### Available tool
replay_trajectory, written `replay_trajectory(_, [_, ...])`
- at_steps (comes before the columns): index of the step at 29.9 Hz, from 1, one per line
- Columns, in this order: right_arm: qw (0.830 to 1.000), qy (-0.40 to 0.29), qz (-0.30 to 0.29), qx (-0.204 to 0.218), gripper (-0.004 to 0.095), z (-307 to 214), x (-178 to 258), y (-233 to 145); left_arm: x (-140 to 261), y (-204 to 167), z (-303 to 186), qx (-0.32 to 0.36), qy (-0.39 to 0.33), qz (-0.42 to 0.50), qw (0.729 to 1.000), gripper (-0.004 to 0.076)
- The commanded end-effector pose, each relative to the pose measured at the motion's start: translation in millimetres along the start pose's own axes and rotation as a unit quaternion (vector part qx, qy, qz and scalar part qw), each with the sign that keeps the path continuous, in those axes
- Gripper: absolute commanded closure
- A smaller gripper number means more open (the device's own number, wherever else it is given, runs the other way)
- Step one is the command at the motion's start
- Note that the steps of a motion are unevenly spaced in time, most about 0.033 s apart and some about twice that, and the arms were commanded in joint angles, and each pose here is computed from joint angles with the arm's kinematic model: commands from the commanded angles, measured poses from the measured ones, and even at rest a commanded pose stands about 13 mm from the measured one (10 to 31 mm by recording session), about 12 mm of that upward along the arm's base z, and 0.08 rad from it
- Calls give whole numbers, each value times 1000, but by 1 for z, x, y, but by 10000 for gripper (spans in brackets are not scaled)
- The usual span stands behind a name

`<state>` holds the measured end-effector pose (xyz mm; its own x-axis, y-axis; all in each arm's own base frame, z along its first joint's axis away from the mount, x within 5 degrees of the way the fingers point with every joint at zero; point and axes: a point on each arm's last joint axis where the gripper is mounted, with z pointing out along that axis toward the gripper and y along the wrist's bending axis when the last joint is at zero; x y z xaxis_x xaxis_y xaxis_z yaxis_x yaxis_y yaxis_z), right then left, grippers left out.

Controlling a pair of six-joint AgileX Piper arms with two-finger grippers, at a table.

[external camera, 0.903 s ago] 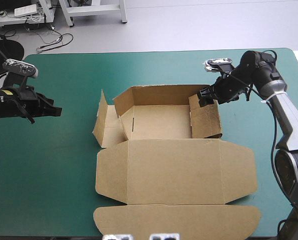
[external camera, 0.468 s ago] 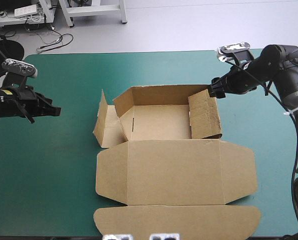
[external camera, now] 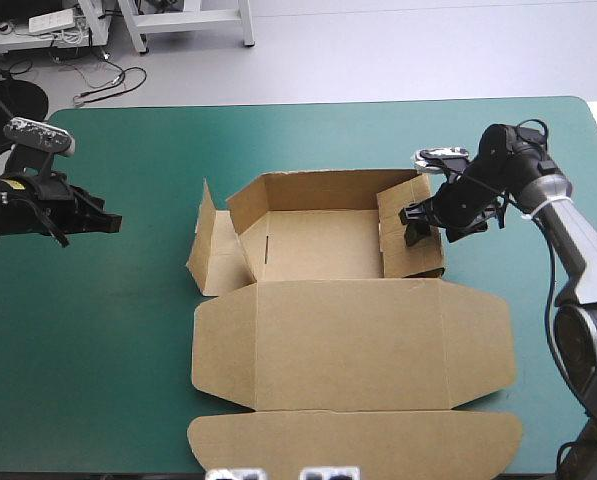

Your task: Fold the box

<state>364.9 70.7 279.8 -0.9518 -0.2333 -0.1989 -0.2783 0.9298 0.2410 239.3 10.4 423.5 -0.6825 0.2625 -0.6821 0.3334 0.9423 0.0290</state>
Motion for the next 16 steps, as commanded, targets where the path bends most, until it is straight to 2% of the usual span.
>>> replay_trajectory(1, [999,-10,3,-37,258,-4,-3,9,-9,-3,-13,-4,-47,-5,999,734])
replay_trajectory(4, [999,2,6,-43,414,6,-6,7,-10,-4,-13,-3,-48,-6,999,734])
replay_trajectory(7, [999,3,-2,-46,657,8,-6,7,-10,-4,-13,-2,-49,-6,999,734])
replay_trajectory(8, [999,1,-10,-50,771,8,-6,8,-10,-4,-13,-1,-49,-6,999,734])
replay_trajectory(10, [998,-3,-19,-62,912,8,-7,10,-10,-4,-13,-1,-50,-6,999,734])
replay_trajectory(16, [993,-42,-28,-106,928,-11,-6,12,-10,-4,-13,-1,-50,-9,999,734])
